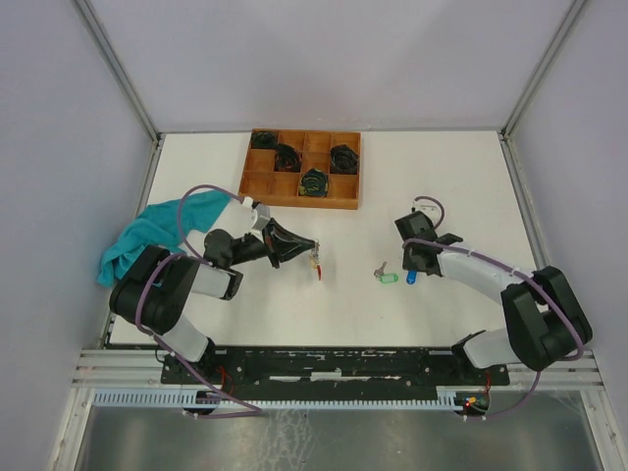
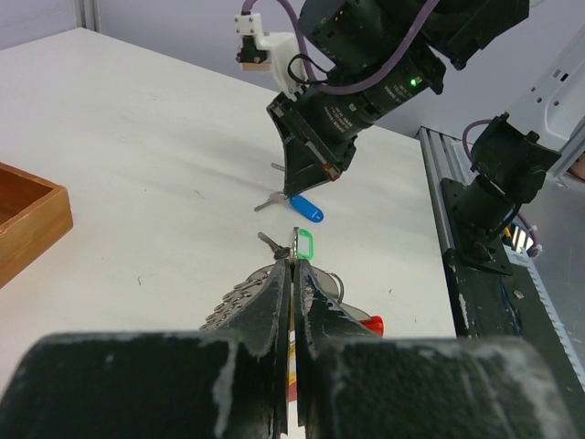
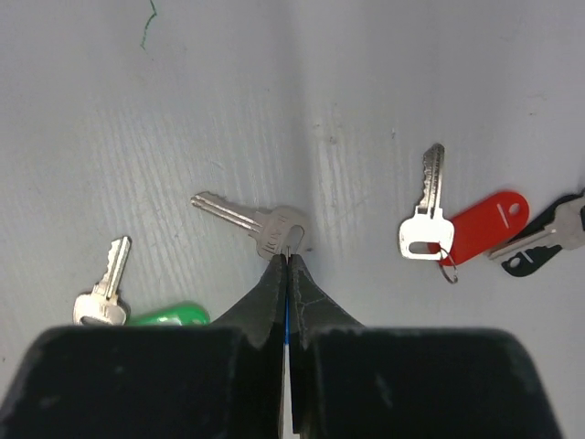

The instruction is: Put the keys on the keyring

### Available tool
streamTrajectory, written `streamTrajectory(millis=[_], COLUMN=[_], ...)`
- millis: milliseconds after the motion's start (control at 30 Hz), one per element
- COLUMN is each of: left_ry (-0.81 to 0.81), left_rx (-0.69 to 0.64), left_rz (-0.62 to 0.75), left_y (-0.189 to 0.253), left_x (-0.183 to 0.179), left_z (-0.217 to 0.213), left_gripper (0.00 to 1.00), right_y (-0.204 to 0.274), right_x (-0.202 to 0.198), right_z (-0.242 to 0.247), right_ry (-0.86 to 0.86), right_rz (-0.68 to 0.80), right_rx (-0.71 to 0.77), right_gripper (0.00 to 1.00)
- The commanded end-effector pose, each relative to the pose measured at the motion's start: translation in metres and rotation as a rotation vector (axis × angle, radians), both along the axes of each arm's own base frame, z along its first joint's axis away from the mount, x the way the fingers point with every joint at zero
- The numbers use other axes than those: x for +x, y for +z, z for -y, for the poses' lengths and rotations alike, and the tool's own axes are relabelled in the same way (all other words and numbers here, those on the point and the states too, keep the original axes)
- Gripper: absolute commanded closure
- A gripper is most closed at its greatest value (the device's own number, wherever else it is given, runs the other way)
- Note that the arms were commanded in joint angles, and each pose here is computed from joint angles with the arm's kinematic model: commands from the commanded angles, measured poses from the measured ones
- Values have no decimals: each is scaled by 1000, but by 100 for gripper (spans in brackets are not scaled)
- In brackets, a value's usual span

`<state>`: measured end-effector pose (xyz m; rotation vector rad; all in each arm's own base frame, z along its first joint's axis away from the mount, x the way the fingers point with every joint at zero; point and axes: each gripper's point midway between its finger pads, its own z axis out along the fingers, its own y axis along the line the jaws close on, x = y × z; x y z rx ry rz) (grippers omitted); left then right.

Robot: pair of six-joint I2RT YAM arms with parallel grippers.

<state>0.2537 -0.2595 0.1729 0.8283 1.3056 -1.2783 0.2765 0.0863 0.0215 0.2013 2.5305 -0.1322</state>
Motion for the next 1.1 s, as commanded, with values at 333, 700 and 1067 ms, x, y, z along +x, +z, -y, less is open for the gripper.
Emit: streamTrajectory(millis=[333, 700, 1067], left_ry=[5, 55, 75], left_rx=[-19, 6, -1], left_rz=[90, 108, 122], left_y=[19, 19, 22], left_x=[3, 7, 7], left_z=[-6, -11, -14], left_gripper=[97, 97, 97], right_y=[83, 84, 48], right_x=[-24, -95, -83], right_z=[-40, -89, -127], right_ry=[355, 632, 785], right_rz=[-138, -410, -487], right_rx=[14, -41, -88], right_gripper=[99, 99, 99])
